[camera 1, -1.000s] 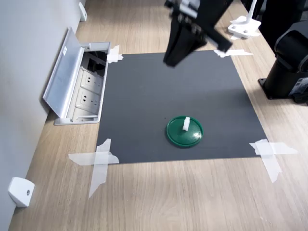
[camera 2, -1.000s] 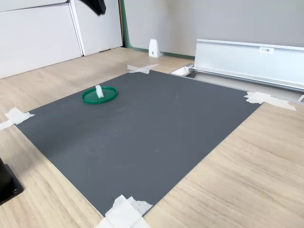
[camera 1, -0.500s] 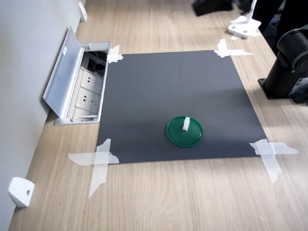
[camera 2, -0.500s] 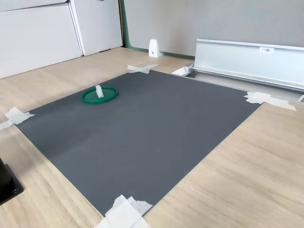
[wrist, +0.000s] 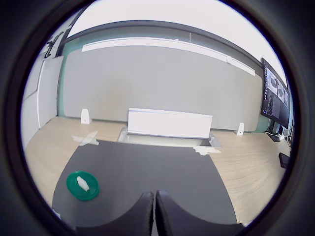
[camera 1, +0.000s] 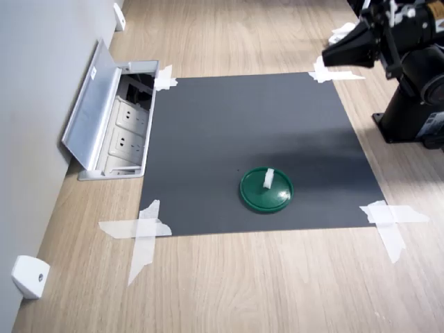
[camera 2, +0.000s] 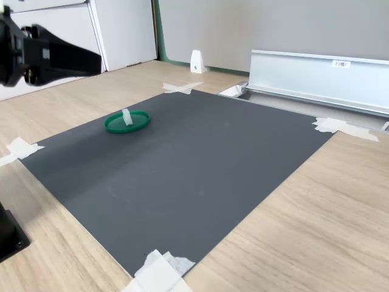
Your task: Grasp a white terminal and put it on the green lid.
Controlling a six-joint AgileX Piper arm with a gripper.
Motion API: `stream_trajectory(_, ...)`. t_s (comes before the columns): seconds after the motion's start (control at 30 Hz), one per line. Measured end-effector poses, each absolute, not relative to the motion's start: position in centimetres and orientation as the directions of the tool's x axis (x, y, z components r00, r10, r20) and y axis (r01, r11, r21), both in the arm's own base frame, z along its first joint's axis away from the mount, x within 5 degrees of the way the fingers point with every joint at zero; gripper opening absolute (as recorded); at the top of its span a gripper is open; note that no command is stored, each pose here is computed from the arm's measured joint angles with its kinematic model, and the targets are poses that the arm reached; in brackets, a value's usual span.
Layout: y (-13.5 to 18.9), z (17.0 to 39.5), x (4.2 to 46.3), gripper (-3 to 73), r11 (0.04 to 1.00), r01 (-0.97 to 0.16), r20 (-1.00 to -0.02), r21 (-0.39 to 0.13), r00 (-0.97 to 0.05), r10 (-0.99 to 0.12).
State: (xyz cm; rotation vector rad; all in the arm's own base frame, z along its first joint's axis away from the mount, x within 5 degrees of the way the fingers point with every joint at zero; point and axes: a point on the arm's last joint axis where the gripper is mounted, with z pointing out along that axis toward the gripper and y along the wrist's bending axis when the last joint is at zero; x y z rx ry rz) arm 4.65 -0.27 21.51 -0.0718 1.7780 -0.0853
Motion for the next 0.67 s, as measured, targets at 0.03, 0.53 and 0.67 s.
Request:
stream_trajectory(0.03, -0.21, 21.3, 4.69, -0.7, 0.995, -0.009, -0.973, -0.103, -0.209, -0.102)
stream_trajectory(0.53, 0.19, 20.69, 4.81, -0.8, 0.992, -0.056, -0.969, -0.109, -0.216, -0.119)
stream_trajectory(0.67, 0.19, 20.69, 4.81, -0.8, 0.992, -0.056, -0.969, -0.11, -0.216, -0.12)
